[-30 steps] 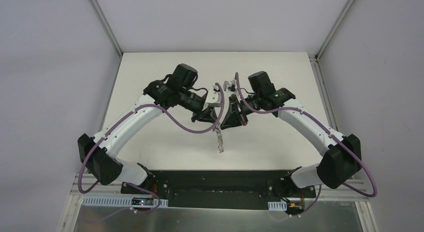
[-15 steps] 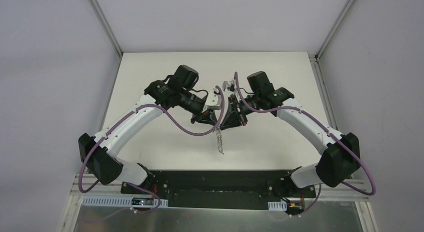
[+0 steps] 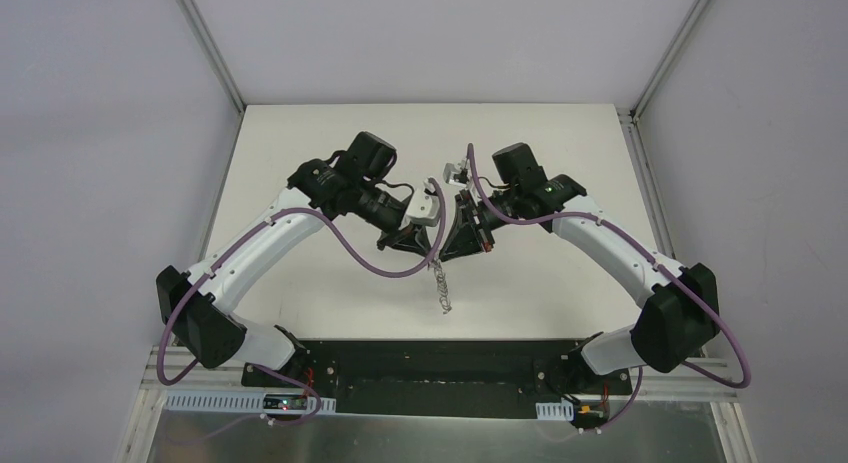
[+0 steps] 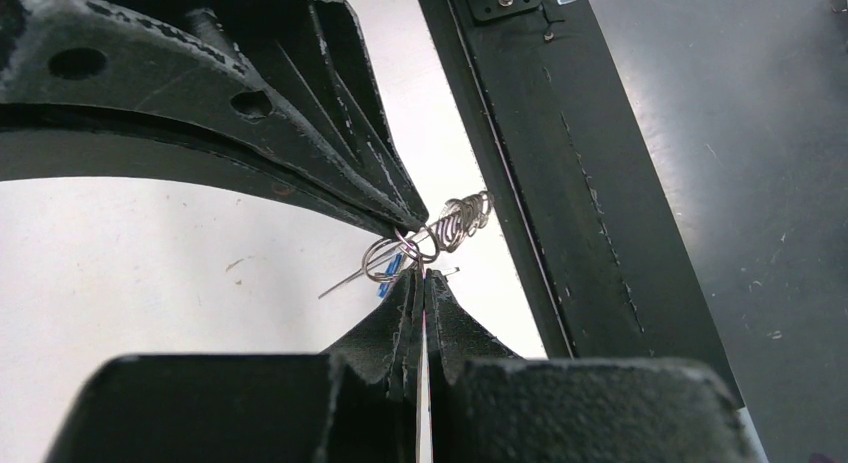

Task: Put the keys on the keyring

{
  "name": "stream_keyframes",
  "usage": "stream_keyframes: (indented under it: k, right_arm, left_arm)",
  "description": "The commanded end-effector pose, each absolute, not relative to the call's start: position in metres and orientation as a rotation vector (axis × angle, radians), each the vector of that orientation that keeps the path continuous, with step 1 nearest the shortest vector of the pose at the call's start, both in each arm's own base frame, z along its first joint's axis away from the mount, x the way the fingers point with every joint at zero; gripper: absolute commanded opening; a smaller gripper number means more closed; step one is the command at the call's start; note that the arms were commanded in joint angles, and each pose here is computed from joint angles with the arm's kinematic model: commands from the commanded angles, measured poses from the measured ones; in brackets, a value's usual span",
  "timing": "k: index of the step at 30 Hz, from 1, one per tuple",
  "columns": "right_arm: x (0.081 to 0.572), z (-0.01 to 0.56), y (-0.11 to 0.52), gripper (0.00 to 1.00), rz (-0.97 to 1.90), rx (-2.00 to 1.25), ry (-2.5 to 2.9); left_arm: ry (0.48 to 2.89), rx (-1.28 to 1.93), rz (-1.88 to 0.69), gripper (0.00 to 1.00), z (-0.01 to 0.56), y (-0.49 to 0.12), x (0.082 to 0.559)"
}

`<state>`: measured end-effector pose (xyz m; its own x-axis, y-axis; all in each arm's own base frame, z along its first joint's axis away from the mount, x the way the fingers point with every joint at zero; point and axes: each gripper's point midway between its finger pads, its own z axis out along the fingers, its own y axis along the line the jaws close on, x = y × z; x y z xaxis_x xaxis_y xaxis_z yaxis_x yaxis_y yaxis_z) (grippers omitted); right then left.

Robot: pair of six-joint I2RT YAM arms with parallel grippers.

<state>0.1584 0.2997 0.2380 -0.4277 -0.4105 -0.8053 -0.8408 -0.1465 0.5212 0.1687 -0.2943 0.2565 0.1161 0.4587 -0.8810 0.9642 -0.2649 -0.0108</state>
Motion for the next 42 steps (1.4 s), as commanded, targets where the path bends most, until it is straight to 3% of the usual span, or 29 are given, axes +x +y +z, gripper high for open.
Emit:
stream_keyframes:
  k: [1, 39, 42]
  right_arm:
    - [0.163, 0.257, 0.305, 0.0, 1.606, -1.425, 1.672]
    - [0.223, 0.262, 0.3, 0.0, 1.552, -0.983, 1.833]
    - [0.229, 0.263, 0.3, 0.0, 1.541, -0.937, 1.842]
  left_arm:
    - [1.25, 1.833, -1.185, 0.0, 0.278, -0.297, 0.147]
    - [1.459, 1.664, -1.005, 0.0, 0.262, -0.304, 0.188]
    - [1.486, 1.643, -0.981, 0.04, 0.26, -0.305, 0.194]
